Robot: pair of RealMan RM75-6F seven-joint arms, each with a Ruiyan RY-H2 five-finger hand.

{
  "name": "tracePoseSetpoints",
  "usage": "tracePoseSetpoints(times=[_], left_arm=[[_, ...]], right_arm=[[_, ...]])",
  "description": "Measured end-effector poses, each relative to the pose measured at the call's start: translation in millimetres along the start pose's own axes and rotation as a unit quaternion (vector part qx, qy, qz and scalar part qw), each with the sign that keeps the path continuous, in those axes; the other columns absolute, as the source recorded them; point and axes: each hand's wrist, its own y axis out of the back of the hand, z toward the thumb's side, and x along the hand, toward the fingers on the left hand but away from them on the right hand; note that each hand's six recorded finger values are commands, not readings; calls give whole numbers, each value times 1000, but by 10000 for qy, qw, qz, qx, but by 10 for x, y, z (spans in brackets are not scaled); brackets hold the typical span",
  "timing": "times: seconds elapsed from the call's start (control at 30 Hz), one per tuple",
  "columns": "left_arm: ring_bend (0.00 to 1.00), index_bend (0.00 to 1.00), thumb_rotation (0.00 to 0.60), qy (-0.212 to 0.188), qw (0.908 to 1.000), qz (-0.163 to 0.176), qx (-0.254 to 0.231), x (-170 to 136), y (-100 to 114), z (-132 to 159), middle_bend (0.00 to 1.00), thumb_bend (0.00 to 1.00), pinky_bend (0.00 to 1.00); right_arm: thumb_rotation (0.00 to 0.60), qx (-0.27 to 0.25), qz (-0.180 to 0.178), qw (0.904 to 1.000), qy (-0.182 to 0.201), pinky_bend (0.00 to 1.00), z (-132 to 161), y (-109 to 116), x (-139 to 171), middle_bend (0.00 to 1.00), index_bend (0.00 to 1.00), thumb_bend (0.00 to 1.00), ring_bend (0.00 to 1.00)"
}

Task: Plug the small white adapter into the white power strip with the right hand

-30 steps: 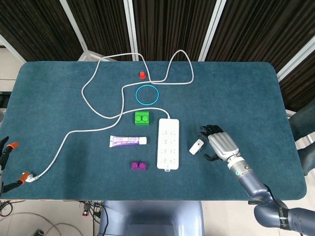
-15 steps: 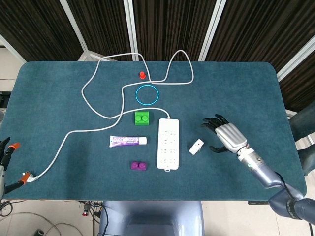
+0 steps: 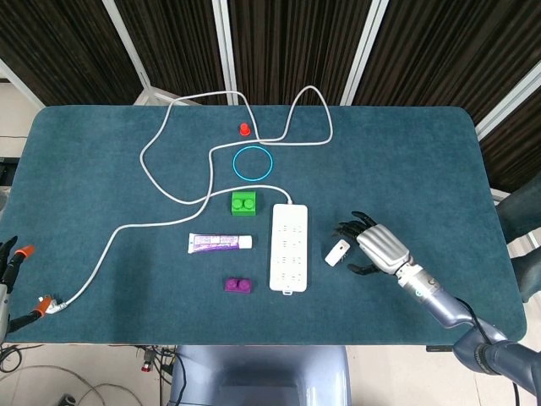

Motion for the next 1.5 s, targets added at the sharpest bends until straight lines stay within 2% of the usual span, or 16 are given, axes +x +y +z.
tracePoseSetpoints(times=[0.17, 0.43, 1.5], left_arm=[[0, 171, 600, -26, 10000, -23, 7, 2, -9, 12, 0, 170, 105], [0, 170, 600, -6, 10000, -9, 9, 4, -3, 3, 0, 170, 105], [0, 176, 600, 1, 10000, -23, 58, 9, -20, 11, 0, 170, 105]], right_arm=[[600, 89, -46, 9999, -81, 99, -9, -35, -43, 260, 285, 324, 260], [600, 131, 91, 9996, -231, 107, -59, -116, -103, 297, 328, 324, 284], [600, 194, 115, 9995, -227, 142, -51, -256, -264, 368, 407, 354, 357]])
